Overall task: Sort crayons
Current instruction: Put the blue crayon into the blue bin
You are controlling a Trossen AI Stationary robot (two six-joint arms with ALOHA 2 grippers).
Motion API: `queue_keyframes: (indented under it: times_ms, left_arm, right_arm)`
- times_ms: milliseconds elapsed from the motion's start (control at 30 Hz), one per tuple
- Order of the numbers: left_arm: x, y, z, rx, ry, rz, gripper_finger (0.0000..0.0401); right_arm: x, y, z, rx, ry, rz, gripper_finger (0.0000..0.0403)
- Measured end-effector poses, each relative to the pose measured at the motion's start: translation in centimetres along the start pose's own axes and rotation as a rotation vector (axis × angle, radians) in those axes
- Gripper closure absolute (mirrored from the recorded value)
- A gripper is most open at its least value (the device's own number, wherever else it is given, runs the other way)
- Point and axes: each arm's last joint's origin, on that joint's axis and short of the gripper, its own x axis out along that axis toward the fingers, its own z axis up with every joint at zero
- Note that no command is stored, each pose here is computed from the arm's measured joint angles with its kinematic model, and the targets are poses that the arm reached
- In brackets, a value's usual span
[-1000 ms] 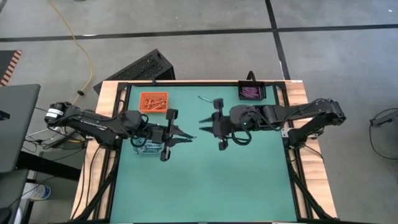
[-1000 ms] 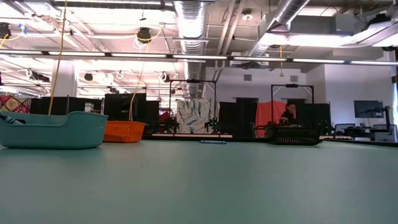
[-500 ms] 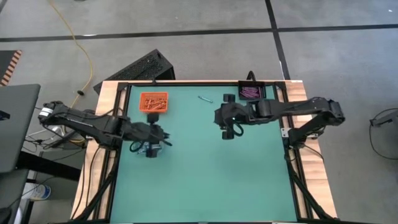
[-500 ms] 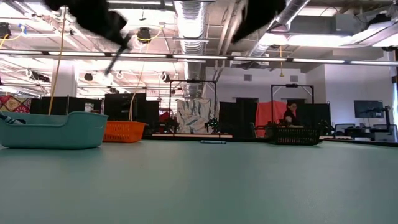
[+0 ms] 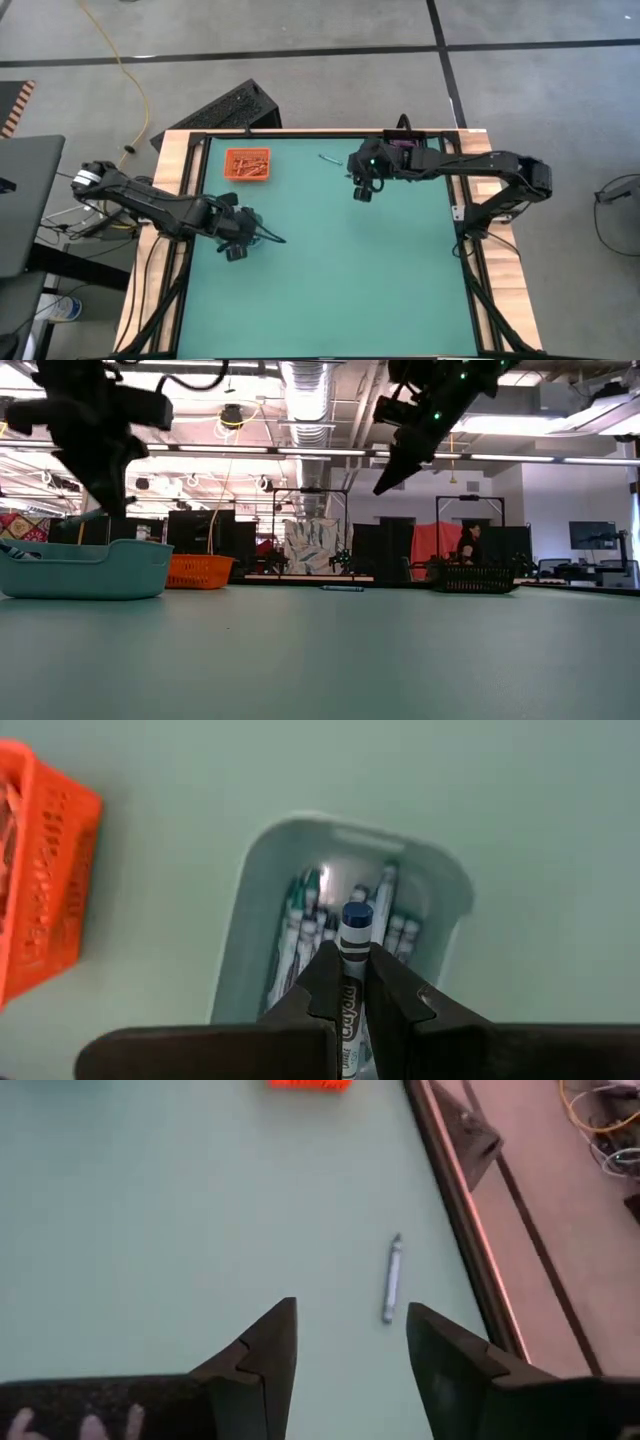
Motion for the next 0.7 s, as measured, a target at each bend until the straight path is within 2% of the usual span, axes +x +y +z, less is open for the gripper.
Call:
queue_keyframes:
  times_ms: [233, 433, 567, 700]
  left_arm:
    - [2.5, -0.9, 0.1, 0.072, 0.120, 0.050, 0.0384]
    - [3.6, -1.3, 0.1, 0.097, 0.173, 0.075, 0.0373]
    - [3.6, -1.3, 0.1, 0.092, 0.172, 0.076, 0.0348]
    - [3.6, -1.6, 0.0, 0.088, 0.170, 0.068, 0.0314]
  right_arm:
    - [1.1, -2.3, -0.9, 0.070, -0.066, 0.002, 0.0227]
    - [1.3, -3.4, -1.3, 0.098, -0.067, -0.024, 0.0228]
    - [1.9, -3.9, -1.2, 0.114, -0.092, 0.005, 0.0228]
    - [3.9, -4.0, -1.5, 0.127, -0.092, 0.045, 0.0228]
